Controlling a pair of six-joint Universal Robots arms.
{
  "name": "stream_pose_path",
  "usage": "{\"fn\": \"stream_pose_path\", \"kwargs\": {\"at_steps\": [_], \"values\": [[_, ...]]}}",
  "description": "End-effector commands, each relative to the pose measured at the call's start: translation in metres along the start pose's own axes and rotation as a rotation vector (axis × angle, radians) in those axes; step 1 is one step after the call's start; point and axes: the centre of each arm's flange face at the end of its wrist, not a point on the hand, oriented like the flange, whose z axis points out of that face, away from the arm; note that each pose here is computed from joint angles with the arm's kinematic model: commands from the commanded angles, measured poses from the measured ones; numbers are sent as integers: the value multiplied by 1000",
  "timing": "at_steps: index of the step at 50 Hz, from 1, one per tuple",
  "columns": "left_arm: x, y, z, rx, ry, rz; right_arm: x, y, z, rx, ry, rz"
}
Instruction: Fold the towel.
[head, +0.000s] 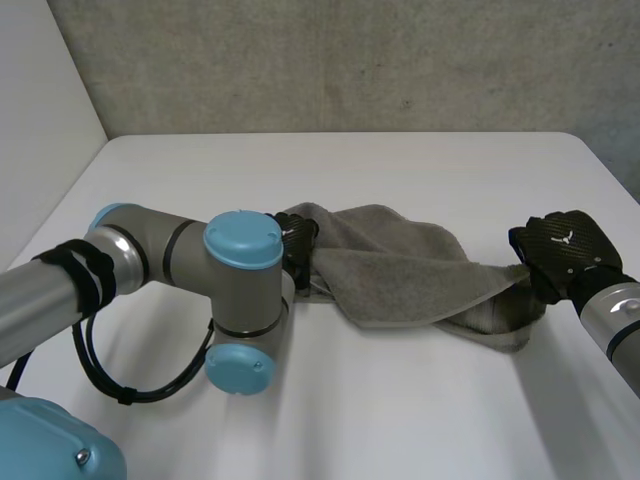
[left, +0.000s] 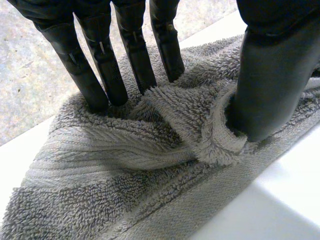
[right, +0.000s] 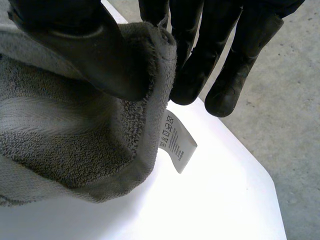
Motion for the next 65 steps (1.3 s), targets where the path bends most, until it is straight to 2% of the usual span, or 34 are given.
{"fn": "stream_pose_path", "kwargs": {"at_steps": [1, 9, 17, 21, 22, 23, 24, 25, 26, 27, 30, 32, 35, 40, 42, 45, 47, 50, 52, 53, 55, 57, 59, 60, 61, 62, 63, 64, 65], "values": [[-5, -7, -6, 6, 0, -4, -1, 3, 1, -10, -5, 3], [-9, -6, -6, 3, -9, -6, -3, 6, 1, -23, -12, -2], [-29, -10, -1, -6, -46, -17, 10, -6, 6, 14, 23, -9], [-56, -49, -16, 68, -91, -44, 22, -31, 6, 78, 57, -24], [-57, -50, -16, 69, -91, -44, 32, -48, 1, 111, 86, -37], [-69, -68, -25, 108, -113, -55, 43, -71, -5, 156, 121, -48], [-82, -87, -35, 152, -136, -67, 44, -72, -5, 156, 121, -48], [-82, -87, -35, 153, -137, -67, 55, -93, -11, 194, 150, -40], [-95, -108, -46, 202, -156, -78, 67, -113, -17, 228, 179, -12], [-106, -128, -57, 257, -168, -87, 68, -114, -17, 228, 179, -12], [-116, -146, -69, 310, -169, -91, 87, -145, -24, 282, 202, 63], [-136, -177, -91, 404, -178, -92, 95, -158, -29, 299, 205, 86], [-155, -192, -104, 453, -192, -86, 100, -172, -37, 276, 184, 96], [-158, -176, -105, 384, -141, -68, 89, -160, -33, 142, 102, 89], [-155, -163, -103, 334, -109, -64, 71, -142, -25, 44, 25, 33], [-145, -133, -97, 236, -53, -50, 45, -132, -18, -5, -57, -47], [-139, -98, -81, 128, -27, -3, 34, -127, -11, -21, -89, -76], [-141, -86, -73, 90, -30, 36, 19, -112, 5, -73, -131, -94], [-147, -62, -52, 22, -39, 126, 17, -107, 15, -93, -129, -97], [-147, -62, -52, 22, -39, 127, 16, -101, 26, -109, -125, -99], [-152, -62, -30, 45, -55, 212, 16, -97, 40, -109, -116, -100], [-156, -69, -21, 79, -72, 242, 16, -102, 69, -38, -70, -117], [-161, -84, -12, 139, -97, 259, 17, -112, 83, 29, -27, -129], [-167, -105, -5, 215, -127, 265, 22, -130, 95, 125, 44, -142], [-175, -134, -2, 323, -170, 271, 22, -130, 95, 126, 44, -143], [-175, -135, -2, 324, -170, 271, 28, -146, 102, 215, 108, -148], [-183, -165, -3, 435, -211, 270, 29, -146, 102, 215, 108, -148], [-189, -196, -7, 554, -249, 258, 38, -168, 107, 344, 197, -148], [-190, -196, -7, 555, -249, 258, 48, -187, 107, 462, 284, -152]]}}
